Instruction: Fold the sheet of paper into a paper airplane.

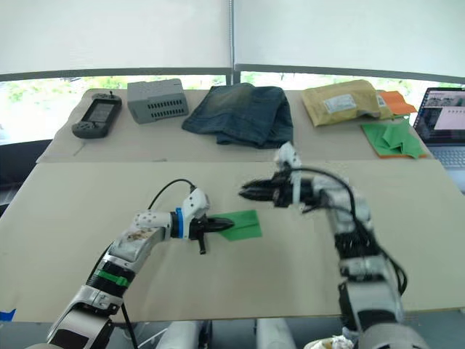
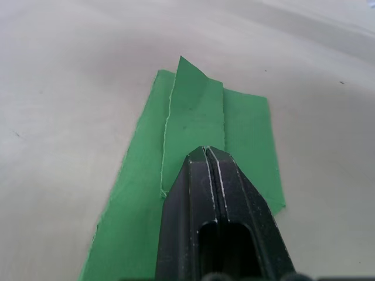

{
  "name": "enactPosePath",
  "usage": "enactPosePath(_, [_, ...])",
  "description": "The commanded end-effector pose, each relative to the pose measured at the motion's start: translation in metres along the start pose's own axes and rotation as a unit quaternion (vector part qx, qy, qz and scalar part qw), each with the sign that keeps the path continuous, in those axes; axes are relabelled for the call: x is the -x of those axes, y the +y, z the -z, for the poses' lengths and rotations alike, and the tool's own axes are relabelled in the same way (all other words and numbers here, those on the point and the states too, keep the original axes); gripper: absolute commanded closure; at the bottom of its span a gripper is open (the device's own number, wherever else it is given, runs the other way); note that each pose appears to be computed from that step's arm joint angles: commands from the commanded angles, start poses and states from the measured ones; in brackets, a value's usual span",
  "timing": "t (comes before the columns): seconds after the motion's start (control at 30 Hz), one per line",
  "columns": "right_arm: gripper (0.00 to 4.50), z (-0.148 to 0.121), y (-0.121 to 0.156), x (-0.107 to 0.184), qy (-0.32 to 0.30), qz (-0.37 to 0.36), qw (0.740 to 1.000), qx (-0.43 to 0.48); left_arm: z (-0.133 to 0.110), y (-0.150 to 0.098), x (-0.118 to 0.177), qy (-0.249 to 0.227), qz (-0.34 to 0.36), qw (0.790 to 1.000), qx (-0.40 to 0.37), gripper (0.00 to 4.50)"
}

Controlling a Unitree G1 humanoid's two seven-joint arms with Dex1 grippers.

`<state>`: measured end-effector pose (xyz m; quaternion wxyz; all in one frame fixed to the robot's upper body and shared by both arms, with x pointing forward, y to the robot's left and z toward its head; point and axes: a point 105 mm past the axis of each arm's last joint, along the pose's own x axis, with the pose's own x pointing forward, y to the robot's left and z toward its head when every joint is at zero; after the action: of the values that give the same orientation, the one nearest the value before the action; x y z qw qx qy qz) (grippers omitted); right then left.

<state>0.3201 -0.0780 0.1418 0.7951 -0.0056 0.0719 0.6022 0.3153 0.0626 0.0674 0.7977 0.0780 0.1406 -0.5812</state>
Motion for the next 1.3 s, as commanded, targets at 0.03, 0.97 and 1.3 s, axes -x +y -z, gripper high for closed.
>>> enactPosePath(0.03, [4.48,-0.007,0.007,-0.005,-0.026,0.088,0.993,0.068,0.015,-0.001,0.004,0.026,0.0,0.999,0.021,4.5])
enactPosePath(0.97, [4.48,0.075,-0.021,0.051,0.054,0.319,0.946,0.001,0.021,0.005,0.012,0.04,-0.008,0.999,-0.001,4.5])
enactPosePath(1.3, [4.48,0.011,-0.02,0.038,-0.049,0.278,0.956,0.074,0.018,0.005,0.011,0.035,-0.007,0.999,-0.004,4.5])
